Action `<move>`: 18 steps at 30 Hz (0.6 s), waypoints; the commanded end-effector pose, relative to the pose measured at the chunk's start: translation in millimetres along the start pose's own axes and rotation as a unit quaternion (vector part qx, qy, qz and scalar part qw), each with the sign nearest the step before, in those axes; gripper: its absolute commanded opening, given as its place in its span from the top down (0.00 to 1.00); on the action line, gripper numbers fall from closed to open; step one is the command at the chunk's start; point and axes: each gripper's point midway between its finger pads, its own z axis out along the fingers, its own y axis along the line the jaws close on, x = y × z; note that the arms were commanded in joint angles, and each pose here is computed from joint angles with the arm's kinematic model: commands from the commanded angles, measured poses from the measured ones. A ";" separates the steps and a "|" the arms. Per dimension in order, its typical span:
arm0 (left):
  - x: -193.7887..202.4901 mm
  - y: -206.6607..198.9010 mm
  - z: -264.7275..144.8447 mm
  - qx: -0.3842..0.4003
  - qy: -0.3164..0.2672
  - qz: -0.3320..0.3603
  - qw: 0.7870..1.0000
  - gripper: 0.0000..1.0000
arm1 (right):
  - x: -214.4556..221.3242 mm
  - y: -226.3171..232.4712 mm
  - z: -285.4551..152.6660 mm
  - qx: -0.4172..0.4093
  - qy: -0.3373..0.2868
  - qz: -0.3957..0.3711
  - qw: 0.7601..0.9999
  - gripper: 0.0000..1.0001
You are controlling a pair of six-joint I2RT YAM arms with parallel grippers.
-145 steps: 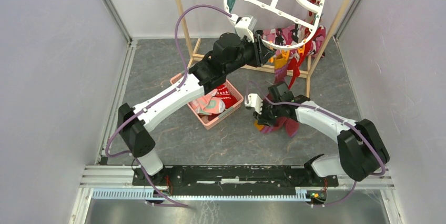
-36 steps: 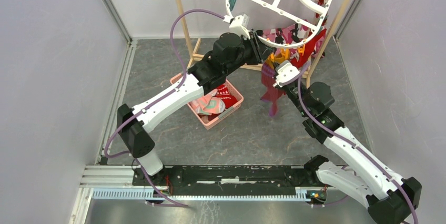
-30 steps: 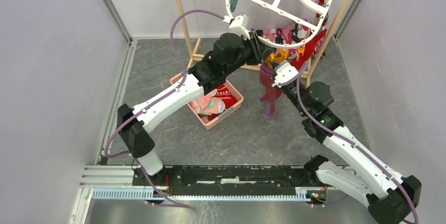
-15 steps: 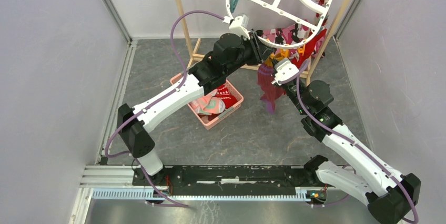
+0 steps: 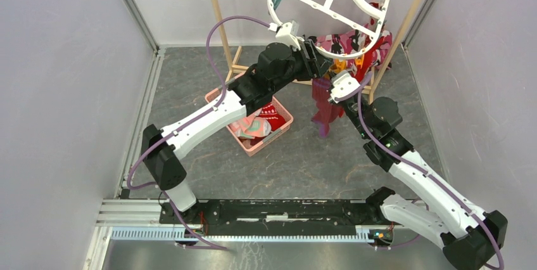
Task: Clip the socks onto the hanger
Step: Clamp the sock onto the hanger.
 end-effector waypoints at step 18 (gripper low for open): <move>-17.0 -8.3 -85.0 0.055 -0.041 0.034 0.997 0.12 | -7.7 0.9 -33.0 -0.053 0.031 -0.019 0.998 0.44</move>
